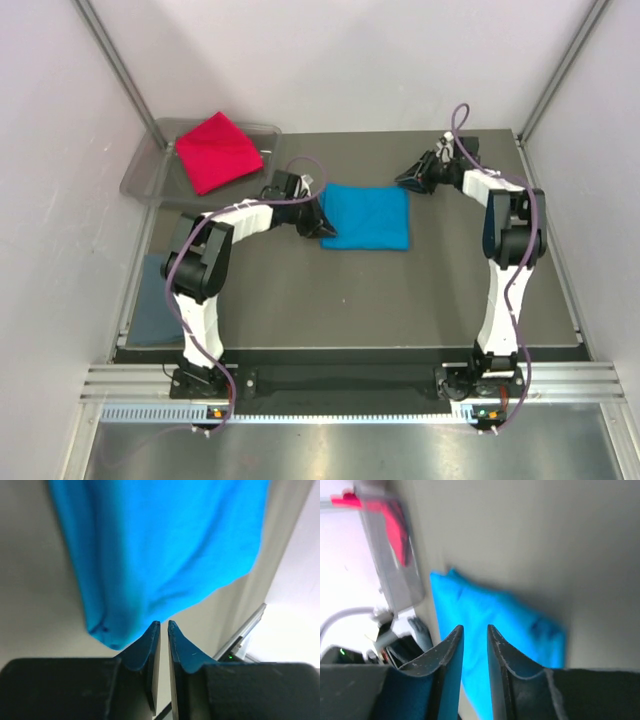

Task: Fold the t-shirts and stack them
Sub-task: Fold the tshirt

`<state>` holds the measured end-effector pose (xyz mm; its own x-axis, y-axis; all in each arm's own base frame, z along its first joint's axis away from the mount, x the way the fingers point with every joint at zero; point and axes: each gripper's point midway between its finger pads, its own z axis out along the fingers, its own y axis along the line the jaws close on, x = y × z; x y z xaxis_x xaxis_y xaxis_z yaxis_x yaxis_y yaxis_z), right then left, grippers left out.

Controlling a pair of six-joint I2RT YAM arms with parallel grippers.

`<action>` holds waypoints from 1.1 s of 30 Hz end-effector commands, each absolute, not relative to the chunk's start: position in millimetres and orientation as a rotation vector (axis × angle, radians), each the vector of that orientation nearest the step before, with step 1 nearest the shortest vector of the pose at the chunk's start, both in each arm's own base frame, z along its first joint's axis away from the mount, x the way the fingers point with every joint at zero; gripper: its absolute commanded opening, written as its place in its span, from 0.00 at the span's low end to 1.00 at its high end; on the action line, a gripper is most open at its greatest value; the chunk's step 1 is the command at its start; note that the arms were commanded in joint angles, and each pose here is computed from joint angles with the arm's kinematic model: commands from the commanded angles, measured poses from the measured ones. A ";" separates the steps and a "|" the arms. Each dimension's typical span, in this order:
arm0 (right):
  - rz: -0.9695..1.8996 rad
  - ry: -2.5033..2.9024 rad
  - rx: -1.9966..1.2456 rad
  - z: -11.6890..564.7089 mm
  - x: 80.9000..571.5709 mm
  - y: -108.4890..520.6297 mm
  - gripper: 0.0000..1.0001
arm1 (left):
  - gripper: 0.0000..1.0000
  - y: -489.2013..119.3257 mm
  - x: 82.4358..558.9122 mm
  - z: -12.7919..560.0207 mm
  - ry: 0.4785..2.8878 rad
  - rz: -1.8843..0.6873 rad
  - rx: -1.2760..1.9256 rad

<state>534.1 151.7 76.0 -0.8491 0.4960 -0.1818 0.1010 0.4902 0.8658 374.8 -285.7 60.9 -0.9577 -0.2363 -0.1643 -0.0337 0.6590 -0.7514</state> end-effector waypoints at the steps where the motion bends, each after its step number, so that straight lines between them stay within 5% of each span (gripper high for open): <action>1: 1.268 2.289 0.253 153.2 500.0 170.6 0.28 | 0.17 -295.9 391.8 119.9 2.506 -1.256 -0.105; 10: 1.551 2.353 0.161 112.5 402.7 248.1 0.28 | 0.16 -303.9 416.4 72.5 2.538 -1.370 -0.256; 16: 1.534 2.437 0.290 55.5 370.0 209.0 0.26 | 0.15 -287.1 409.5 24.7 2.653 -1.221 -0.260; 21: 1.470 2.444 0.327 61.6 350.8 179.3 0.25 | 0.15 -276.5 403.6 50.5 2.620 -1.170 -0.192; 27: 1.405 2.398 0.232 96.9 362.3 173.3 0.27 | 0.21 -286.3 428.7 98.9 2.486 -1.257 -0.170; 33: 1.450 2.232 0.289 114.5 432.7 178.9 0.28 | 0.21 -293.6 479.4 86.8 2.384 -1.402 -0.319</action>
